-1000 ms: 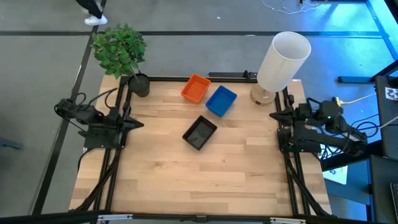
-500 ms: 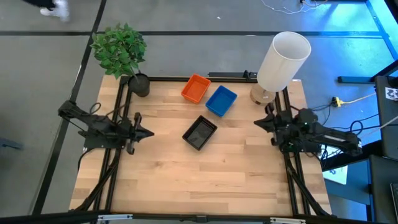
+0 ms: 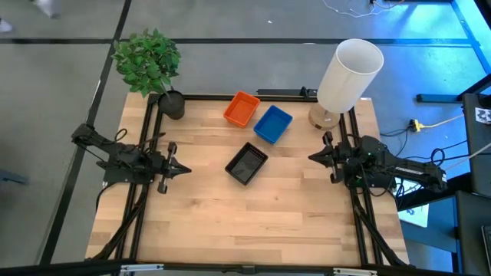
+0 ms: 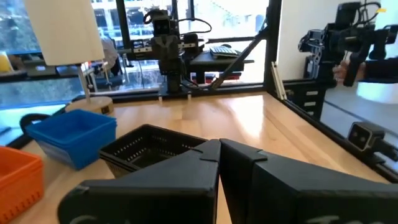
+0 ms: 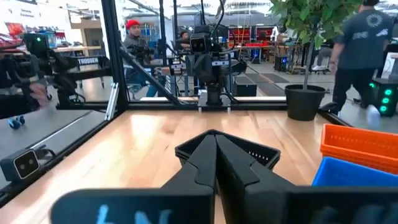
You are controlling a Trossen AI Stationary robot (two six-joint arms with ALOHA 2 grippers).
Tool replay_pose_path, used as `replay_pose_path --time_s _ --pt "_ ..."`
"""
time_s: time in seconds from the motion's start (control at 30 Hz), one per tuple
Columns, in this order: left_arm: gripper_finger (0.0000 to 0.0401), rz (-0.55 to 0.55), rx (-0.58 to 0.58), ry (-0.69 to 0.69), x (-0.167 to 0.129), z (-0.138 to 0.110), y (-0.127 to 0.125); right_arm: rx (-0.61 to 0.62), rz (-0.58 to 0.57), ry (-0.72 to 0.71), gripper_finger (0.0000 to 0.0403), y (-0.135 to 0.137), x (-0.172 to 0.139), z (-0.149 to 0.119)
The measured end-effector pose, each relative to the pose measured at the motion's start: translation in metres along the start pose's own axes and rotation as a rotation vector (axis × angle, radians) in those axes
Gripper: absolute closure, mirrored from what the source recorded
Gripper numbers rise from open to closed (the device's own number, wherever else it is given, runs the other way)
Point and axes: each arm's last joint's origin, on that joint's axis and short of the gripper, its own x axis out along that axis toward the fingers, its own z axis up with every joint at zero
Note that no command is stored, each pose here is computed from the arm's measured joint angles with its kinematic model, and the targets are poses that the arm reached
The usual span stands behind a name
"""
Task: Stack baskets by color
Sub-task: Return to Home Position
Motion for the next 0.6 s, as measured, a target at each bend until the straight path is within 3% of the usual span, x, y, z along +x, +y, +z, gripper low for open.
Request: replay_pose_path --time_s 0.6 --pt "0.0401 0.008 0.030 0.003 0.0000 -0.0003 0.0002 0.002 0.001 0.006 0.0389 0.0000 0.0000 -0.0004"
